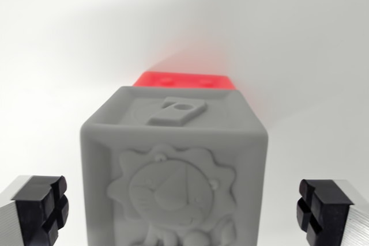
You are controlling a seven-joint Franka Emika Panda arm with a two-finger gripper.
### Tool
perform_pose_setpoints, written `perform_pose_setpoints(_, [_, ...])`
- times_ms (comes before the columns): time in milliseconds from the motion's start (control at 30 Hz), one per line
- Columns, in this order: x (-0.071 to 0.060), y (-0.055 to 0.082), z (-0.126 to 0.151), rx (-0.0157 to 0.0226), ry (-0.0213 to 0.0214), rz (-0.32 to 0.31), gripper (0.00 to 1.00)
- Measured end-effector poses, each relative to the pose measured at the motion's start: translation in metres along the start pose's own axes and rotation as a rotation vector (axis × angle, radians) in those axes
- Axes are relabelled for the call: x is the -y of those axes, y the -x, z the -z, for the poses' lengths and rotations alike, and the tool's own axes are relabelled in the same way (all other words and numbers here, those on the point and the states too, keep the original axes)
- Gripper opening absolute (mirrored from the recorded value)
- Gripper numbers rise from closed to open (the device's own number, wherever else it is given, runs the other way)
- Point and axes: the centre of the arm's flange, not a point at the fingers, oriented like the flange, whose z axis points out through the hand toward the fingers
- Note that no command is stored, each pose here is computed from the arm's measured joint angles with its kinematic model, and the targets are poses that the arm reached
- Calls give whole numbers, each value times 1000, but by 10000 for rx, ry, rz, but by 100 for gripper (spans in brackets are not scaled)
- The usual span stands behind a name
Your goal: Destack cube
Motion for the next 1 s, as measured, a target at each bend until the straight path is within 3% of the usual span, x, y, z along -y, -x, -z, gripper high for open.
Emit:
perform_pose_setpoints(567, [0, 0, -21, -5, -6, 5, 100])
perform_pose_setpoints(600, [0, 0, -21, -5, -6, 6, 0])
perform_pose_setpoints(1000, [1, 0, -22, -9, -12, 7, 0])
